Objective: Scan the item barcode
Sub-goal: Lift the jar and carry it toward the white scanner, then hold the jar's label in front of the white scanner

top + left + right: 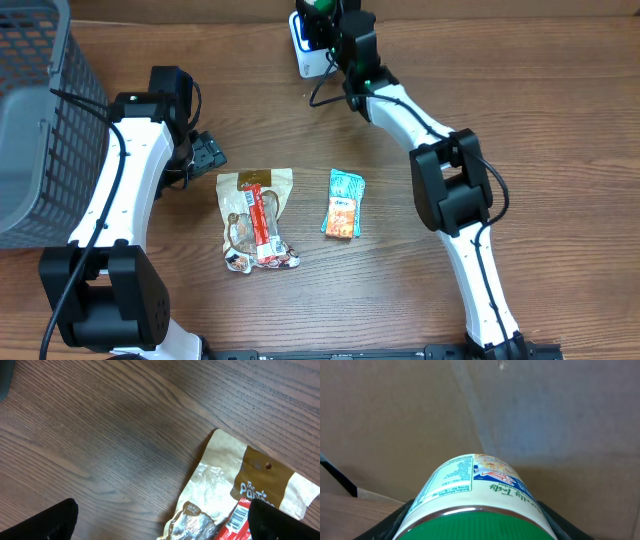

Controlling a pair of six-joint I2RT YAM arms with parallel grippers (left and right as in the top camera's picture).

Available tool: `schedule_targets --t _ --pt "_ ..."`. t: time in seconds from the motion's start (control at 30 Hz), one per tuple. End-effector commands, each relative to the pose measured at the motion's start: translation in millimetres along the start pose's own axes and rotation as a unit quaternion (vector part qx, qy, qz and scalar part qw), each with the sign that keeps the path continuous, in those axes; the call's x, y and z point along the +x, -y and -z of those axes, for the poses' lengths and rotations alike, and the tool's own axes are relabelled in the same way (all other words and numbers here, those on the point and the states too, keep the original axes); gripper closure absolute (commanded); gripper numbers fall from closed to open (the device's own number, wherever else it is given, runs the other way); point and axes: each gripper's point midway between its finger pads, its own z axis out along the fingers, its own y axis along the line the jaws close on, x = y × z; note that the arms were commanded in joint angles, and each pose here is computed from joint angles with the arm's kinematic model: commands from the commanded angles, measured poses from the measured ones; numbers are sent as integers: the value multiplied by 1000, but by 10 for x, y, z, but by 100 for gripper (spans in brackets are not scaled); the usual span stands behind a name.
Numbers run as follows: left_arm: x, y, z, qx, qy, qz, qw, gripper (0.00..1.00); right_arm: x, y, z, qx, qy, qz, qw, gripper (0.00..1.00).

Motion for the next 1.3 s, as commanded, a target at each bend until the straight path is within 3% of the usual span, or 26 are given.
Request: schedule_targets --t 0.0,0.23,0.93,1.07,1.27 --pt "-46 5 45 3 9 4 1000 0 -98 -51 -22 -7 24 1 1000 96" --pt "-47 6 46 3 9 4 1000 0 -64 110 -34 32 38 -2 999 96" --pt "-46 5 45 3 9 4 1000 0 161 193 -80 25 47 -79 995 96" --pt "-50 8 46 4 10 4 1000 0 -162 26 -38 -15 74 -78 994 96" --pt "-51 9 46 4 10 4 1000 0 -1175 -261 240 -39 107 -76 991 96"
